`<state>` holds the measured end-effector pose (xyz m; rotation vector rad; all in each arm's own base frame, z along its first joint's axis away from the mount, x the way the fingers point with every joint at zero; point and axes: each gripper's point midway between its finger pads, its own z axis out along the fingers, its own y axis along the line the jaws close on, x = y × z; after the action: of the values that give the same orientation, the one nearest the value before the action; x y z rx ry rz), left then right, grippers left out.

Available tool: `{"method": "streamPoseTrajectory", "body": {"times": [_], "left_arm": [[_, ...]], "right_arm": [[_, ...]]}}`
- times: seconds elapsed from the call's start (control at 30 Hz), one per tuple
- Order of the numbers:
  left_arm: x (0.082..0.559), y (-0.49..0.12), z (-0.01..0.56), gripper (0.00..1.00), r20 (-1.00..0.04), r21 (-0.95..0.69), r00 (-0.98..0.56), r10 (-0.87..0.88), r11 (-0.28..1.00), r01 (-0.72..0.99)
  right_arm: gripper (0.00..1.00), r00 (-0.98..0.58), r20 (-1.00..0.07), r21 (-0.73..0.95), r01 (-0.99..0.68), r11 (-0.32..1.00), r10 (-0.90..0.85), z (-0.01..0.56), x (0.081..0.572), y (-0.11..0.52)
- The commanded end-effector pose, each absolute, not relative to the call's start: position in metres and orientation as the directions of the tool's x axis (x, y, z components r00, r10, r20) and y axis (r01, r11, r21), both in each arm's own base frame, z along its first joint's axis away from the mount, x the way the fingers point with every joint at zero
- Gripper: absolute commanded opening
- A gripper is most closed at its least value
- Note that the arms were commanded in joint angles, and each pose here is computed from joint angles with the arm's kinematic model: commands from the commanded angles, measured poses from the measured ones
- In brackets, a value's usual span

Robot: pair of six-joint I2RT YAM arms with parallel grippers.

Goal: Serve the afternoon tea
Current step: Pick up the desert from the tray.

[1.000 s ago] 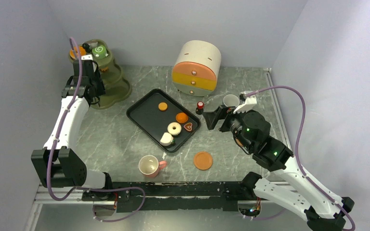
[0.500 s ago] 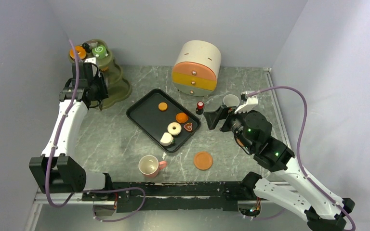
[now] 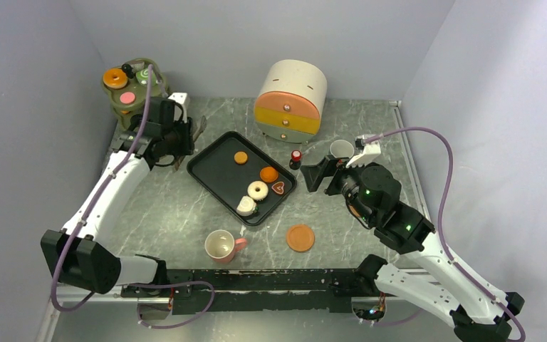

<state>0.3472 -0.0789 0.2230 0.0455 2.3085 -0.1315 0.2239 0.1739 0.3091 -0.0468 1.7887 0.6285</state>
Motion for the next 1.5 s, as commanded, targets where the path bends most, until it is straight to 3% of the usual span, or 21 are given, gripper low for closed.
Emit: {"method": "streamPoseTrajectory", "body": {"times": [0.0, 0.8, 1.47], "left_arm": [[0.343, -0.102, 0.217, 0.43, -0.729, -0.070, -0.684, 0.034, 0.990, 0.124], [0.330, -0.199, 0.165, 0.46, -0.677, 0.075, -0.680, 0.283, 0.945, 0.319], [0.338, -0.204, 0.116, 0.49, -0.614, 0.119, -0.722, 0.321, 0.941, 0.317]], "right_arm": [[0.92, -0.297, -0.905, 0.396, -0.331, 0.857, 0.303, 0.318, 0.225, 0.168], [0.92, -0.297, -0.909, 0.384, -0.321, 0.865, 0.294, 0.311, 0.227, 0.168], [0.92, -0.294, -0.911, 0.380, -0.317, 0.869, 0.290, 0.309, 0.228, 0.167]]}}
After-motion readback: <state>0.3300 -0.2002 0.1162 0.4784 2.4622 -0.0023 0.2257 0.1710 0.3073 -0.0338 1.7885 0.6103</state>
